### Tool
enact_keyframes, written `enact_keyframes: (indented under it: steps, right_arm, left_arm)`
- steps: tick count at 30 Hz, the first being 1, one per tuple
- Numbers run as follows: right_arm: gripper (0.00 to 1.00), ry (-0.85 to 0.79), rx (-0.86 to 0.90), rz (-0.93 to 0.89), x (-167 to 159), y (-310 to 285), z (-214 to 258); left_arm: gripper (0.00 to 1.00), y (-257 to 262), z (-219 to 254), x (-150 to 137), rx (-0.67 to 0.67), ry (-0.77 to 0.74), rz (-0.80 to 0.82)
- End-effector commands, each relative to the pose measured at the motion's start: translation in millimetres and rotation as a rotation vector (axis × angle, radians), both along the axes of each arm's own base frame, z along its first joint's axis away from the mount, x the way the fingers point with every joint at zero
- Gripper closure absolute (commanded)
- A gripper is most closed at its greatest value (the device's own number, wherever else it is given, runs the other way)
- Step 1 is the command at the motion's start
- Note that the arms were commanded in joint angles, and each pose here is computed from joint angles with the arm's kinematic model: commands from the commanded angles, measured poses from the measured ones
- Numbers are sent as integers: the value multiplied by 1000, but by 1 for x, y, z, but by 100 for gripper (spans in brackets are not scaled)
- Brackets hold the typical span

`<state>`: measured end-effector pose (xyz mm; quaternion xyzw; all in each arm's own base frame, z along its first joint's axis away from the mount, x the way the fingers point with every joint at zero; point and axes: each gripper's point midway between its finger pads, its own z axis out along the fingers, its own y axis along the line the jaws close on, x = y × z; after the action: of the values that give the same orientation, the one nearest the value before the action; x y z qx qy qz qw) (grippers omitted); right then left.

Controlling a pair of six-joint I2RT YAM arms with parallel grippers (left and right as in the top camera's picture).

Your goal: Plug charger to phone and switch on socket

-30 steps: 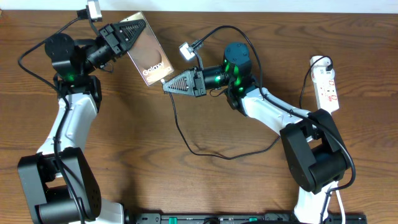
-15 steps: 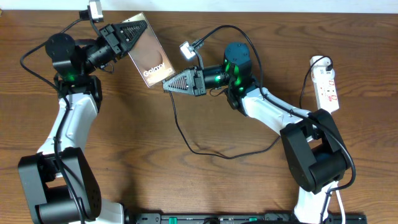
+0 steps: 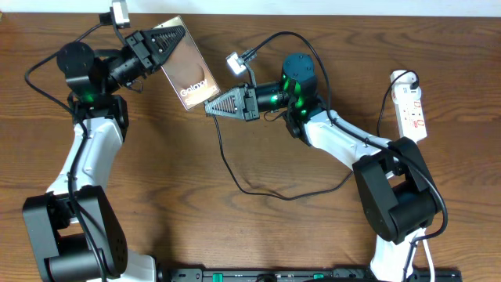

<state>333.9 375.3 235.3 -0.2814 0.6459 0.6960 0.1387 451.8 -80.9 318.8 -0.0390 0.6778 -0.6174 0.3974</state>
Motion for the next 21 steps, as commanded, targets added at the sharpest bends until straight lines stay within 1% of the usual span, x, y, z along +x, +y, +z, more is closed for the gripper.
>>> enact_keyframes:
  steps: [1,21]
  right_arm:
    - [99,-19,7,0,0,4,2]
    - [99,-19,6,24,-4,3,2]
  left_arm:
    - [93,2,18,-3,18,-65,8]
    - [93,6,19,2,12,-67,45]
